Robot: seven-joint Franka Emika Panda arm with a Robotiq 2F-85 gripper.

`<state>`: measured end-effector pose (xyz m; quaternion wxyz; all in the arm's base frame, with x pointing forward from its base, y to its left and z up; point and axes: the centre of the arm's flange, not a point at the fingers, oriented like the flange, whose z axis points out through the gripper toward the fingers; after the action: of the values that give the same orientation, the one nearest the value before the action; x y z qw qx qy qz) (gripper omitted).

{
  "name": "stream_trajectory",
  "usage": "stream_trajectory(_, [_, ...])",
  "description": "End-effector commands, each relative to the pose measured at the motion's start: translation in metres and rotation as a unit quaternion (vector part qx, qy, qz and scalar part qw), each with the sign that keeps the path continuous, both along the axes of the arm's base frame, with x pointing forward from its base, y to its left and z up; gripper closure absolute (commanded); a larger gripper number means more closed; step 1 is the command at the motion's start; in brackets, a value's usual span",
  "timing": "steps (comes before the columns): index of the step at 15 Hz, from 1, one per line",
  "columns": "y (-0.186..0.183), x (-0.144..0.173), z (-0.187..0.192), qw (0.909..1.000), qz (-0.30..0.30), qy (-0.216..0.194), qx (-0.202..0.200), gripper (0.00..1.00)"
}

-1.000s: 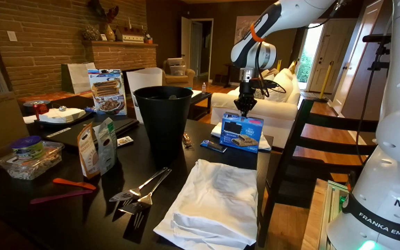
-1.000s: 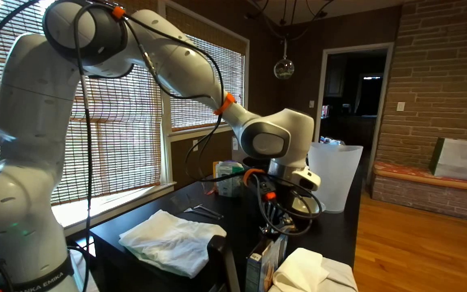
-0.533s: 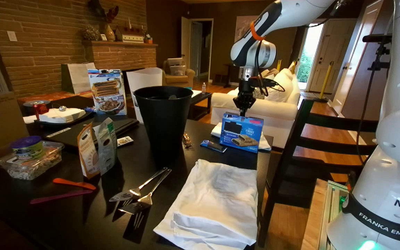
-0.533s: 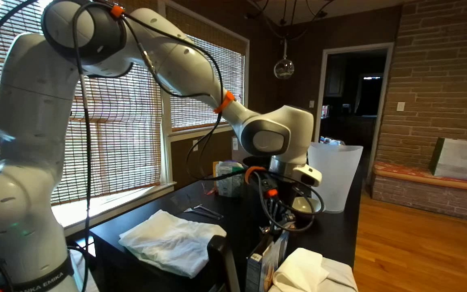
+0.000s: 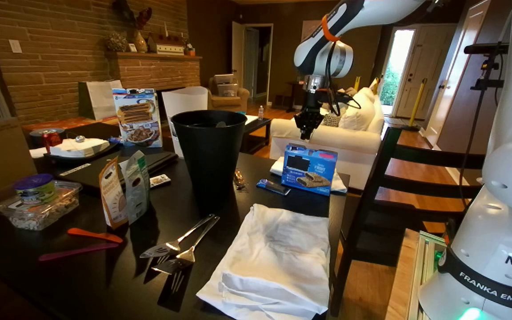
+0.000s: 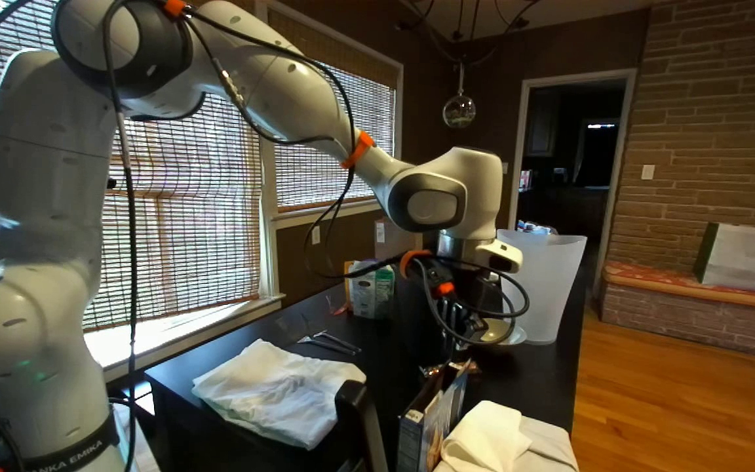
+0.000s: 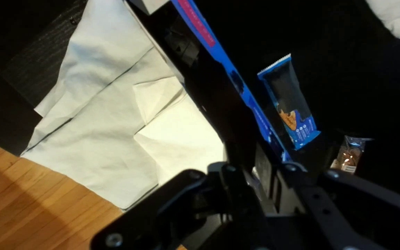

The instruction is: Put the left packet in the blue box

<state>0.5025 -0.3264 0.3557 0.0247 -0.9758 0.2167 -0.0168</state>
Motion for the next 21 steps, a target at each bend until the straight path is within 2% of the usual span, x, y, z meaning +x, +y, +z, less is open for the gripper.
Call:
stream_trajectory(1, [0.008, -0.002, 0.034, 0.9996, 0.015, -0.015, -0.016, 0.46])
stream_trajectory(4, [0.01, -0.006, 0.057, 0.9982, 0.044, -0.014, -0.037, 0.26])
stream_trajectory(8, [0.015, -0.013, 0.078, 0.9973, 0.056, -0.015, -0.046, 0.0])
stream_trajectory(15, [0.022, -0.021, 0.095, 0.9973, 0.056, -0.023, -0.043, 0.0])
stream_trajectory(16, [0.017, -0.01, 0.088, 0.9977, 0.049, -0.026, -0.038, 0.0])
stream_trajectory(21, [0.017, -0.011, 0.09, 0.9977, 0.049, -0.028, -0.039, 0.0])
